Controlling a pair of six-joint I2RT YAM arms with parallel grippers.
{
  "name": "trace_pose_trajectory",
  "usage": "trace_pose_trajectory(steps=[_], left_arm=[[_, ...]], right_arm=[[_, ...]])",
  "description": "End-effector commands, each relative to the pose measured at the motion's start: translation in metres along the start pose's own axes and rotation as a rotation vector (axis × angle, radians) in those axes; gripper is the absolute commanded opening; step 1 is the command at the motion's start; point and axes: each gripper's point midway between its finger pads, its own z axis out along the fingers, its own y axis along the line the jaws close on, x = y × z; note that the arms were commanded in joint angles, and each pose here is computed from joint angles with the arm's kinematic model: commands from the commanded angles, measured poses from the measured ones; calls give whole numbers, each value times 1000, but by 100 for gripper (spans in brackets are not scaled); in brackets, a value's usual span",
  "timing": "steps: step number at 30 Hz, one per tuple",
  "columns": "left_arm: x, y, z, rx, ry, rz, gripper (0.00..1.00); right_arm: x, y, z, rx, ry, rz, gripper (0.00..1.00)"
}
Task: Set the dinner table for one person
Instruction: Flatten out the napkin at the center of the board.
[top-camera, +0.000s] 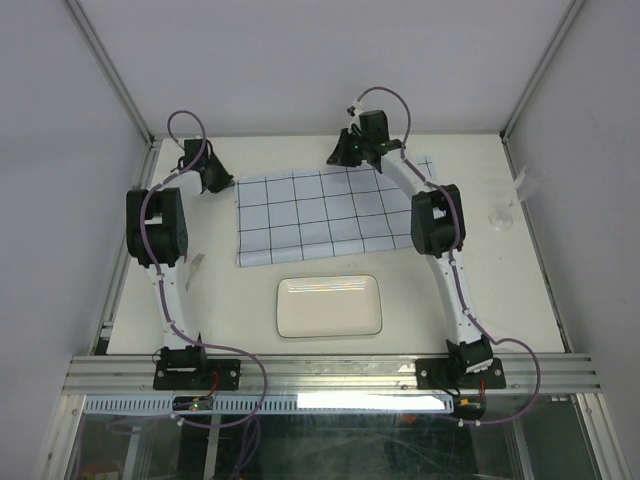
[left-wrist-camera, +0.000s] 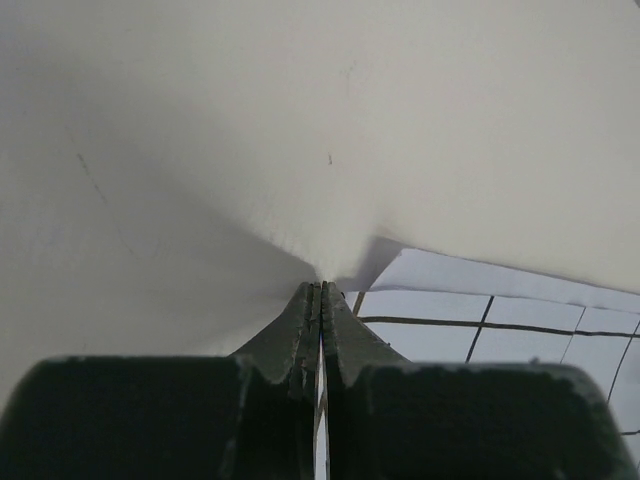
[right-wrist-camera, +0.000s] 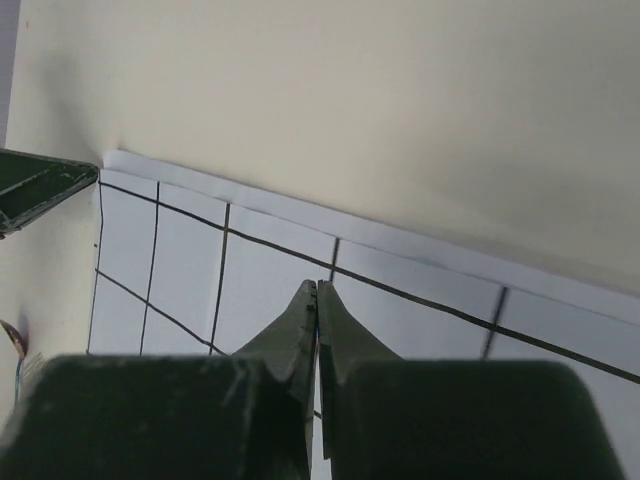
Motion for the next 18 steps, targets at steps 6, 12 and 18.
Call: trace_pose_trajectory(steps=[6, 12, 18], left_arm=[[43, -25, 8, 47, 99, 0, 0], [40, -38, 14, 72, 92, 4, 0], [32, -44, 17, 72, 75, 24, 0]], right_arm=[[-14, 56, 38, -202, -120, 29, 0], [-18, 66, 39, -209, -148, 6, 0], [-17, 66, 37, -200, -142, -6, 0]])
